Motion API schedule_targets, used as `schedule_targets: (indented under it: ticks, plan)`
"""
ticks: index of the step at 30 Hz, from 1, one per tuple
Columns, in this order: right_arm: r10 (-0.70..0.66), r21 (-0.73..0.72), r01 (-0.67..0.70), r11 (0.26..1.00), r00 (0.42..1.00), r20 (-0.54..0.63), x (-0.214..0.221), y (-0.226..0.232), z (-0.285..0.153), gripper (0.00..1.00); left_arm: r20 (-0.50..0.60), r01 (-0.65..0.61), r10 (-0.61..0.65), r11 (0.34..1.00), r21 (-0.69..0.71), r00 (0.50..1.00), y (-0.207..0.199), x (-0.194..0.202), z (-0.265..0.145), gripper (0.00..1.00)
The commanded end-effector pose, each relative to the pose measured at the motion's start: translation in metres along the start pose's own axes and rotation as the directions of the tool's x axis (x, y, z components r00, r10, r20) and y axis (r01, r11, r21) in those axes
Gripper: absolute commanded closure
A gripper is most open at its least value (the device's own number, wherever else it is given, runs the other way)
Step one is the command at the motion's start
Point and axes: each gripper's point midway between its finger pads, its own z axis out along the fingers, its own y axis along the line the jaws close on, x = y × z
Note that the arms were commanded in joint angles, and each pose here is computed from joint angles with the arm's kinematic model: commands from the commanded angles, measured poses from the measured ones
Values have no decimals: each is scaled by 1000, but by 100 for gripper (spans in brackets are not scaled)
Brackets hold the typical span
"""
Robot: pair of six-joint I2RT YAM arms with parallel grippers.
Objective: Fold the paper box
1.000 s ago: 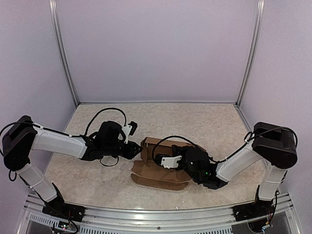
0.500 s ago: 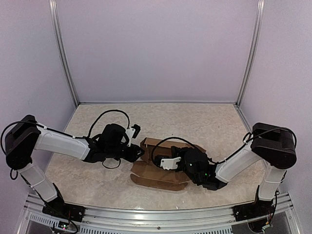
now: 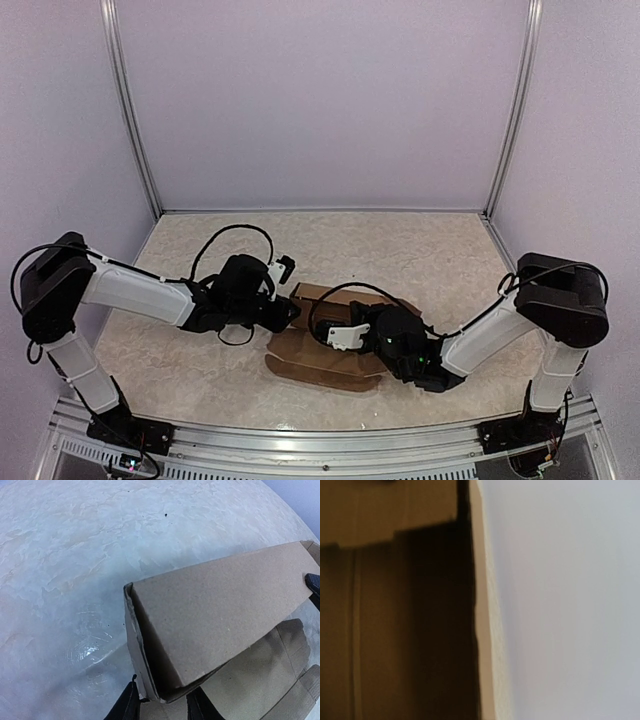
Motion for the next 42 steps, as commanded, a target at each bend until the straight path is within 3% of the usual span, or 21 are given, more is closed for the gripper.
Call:
schedule_targets:
  ticks: [1, 15, 23, 29, 34, 42]
  plan:
    - [-12, -51, 12, 999, 1000, 9, -7, 18, -1, 100, 0, -28, 28, 999, -41, 1000, 1, -4, 8, 68]
    - [-4, -69, 4, 998, 1000, 5, -14, 26, 0, 100, 11, -47, 48, 991, -122, 999, 8, -4, 21, 67]
    - [12, -70, -14, 997, 999, -29, -17, 26, 6, 100, 23, -55, 59, 991, -121, 998, 4, -6, 27, 79]
    - [61, -88, -64, 994, 998, -33, -24, 23, 8, 100, 28, -71, 75, 990, -122, 997, 2, -8, 27, 99]
    - [131, -126, -133, 983, 991, -23, -33, 16, 6, 100, 28, -85, 90, 988, -131, 996, 2, -11, 26, 100]
    - [329, -284, -316, 905, 944, 0, -48, -2, -6, 63, 25, -135, 139, 983, -121, 990, -1, -18, 26, 100]
